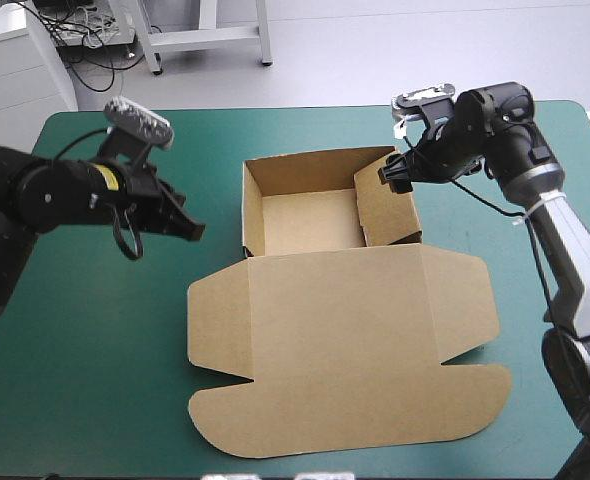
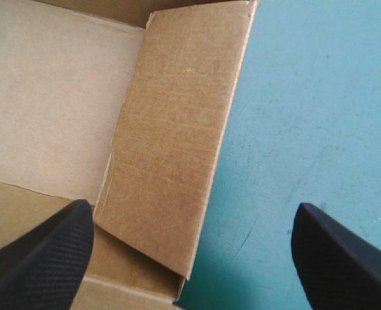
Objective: Fold the box
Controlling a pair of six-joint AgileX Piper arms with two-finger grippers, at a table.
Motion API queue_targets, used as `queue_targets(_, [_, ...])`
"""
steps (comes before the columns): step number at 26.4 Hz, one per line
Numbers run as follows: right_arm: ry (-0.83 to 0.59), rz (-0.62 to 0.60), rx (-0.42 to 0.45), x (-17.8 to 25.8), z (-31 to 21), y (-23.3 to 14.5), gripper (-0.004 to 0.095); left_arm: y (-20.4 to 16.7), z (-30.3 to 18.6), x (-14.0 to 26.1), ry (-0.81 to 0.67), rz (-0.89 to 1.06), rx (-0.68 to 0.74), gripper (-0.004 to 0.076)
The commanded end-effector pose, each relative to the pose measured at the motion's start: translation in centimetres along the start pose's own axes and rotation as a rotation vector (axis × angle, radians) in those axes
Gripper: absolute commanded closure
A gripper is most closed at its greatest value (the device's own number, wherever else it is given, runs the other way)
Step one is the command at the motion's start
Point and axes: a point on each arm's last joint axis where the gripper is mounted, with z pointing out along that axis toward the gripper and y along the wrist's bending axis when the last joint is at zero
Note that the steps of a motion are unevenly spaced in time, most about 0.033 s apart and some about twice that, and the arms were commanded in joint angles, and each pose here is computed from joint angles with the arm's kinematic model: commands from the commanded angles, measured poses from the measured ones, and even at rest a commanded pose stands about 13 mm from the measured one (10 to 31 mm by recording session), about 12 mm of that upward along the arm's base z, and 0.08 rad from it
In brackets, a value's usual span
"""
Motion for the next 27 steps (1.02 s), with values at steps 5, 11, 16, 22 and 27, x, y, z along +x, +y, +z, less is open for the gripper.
queue_targets(5, [0.027, 0.01, -0.001, -1.1, 4.8, -0.3, 0.0147, -1.1, 1.7, 9.3, 0.175, -0.02, 0.005, 0.0756])
queue_targets(11, [0.096, 0.021, -0.024, -0.9, 8.2, -0.2, 0.0176, -1.6, 2.8, 13.9, 0.147, -0.047, -0.004, 0.0756])
queue_targets(16, [0.097, 0.022, -0.023, -0.9, 8.7, -0.2, 0.0308, -1.8, 3.1, 15.5, 0.168, -0.051, -0.002, 0.0756])
queue_targets(22, [0.114, 0.025, -0.031, -0.8, 9.1, -0.1, 0.079, -1.9, 3.1, 15.1, 0.129, -0.061, 0.009, 0.0756])
queue_targets(27, [0.089, 0.024, -0.024, -1.0, 8.8, -0.2, 0.093, -1.9, 3.1, 15.1, 0.123, -0.066, 0.016, 0.0756])
